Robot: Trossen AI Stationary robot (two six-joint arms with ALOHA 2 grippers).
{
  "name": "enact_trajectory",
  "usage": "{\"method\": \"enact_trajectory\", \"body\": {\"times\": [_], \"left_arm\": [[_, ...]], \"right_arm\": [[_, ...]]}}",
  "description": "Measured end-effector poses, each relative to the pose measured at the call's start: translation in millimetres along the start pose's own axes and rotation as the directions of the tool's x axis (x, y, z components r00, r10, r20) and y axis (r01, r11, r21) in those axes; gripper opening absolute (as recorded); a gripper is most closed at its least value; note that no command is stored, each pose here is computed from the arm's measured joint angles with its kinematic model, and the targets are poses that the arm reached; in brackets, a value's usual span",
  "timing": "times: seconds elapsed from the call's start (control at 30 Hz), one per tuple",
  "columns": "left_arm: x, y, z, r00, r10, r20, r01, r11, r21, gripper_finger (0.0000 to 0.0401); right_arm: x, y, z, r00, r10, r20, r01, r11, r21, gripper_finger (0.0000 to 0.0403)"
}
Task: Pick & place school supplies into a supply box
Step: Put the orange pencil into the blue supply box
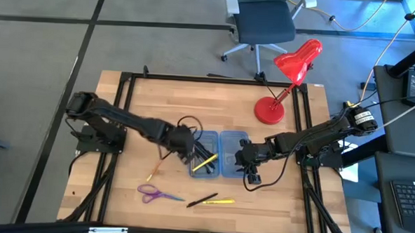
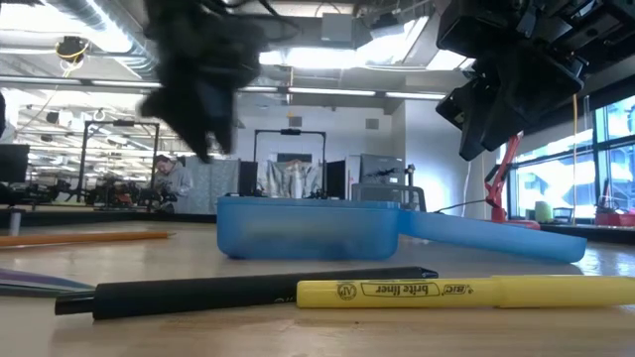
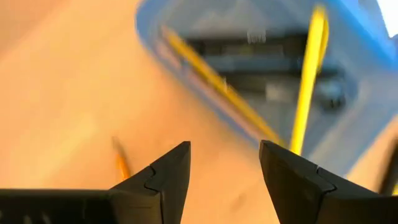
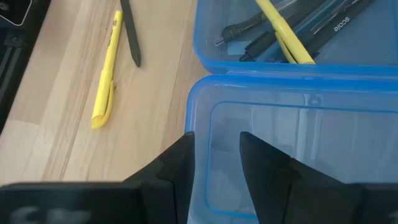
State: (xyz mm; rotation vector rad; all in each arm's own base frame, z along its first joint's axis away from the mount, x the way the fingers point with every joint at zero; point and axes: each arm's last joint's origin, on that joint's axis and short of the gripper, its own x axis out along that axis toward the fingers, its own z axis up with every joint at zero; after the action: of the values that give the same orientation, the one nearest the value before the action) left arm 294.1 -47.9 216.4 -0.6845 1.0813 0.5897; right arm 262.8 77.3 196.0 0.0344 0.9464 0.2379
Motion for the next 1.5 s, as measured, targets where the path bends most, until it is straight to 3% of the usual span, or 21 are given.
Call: {"method": "enact_trajectory", "body": {"times": [0.3, 0.67, 1.1, 1.5], "left_arm": [[-3, -7, -66, 0.989, 0.110, -0.099, -0.122, 0.984, -0.127, 0.0185], [5, 4, -114, 0.961, 0.166, -0.219, -0.217, 0.947, -0.238, 0.0182], [14, 11, -138, 0.938, 0.178, -0.299, -0.262, 0.927, -0.269, 0.0173], [34, 10, -146, 0.893, 0.249, -0.375, -0.343, 0.917, -0.206, 0.0155]], "right_arm": [[0, 0, 1, 1.000, -0.006, 0.012, 0.006, 1.000, -0.002, 0.0132], [0, 0, 3, 0.999, -0.028, 0.036, 0.028, 1.000, 0.001, 0.0132], [0, 0, 4, 0.999, -0.028, 0.040, 0.028, 1.000, -0.001, 0.0132], [0, 0, 4, 0.999, -0.028, 0.042, 0.028, 1.000, -0.005, 0.0132]]}}
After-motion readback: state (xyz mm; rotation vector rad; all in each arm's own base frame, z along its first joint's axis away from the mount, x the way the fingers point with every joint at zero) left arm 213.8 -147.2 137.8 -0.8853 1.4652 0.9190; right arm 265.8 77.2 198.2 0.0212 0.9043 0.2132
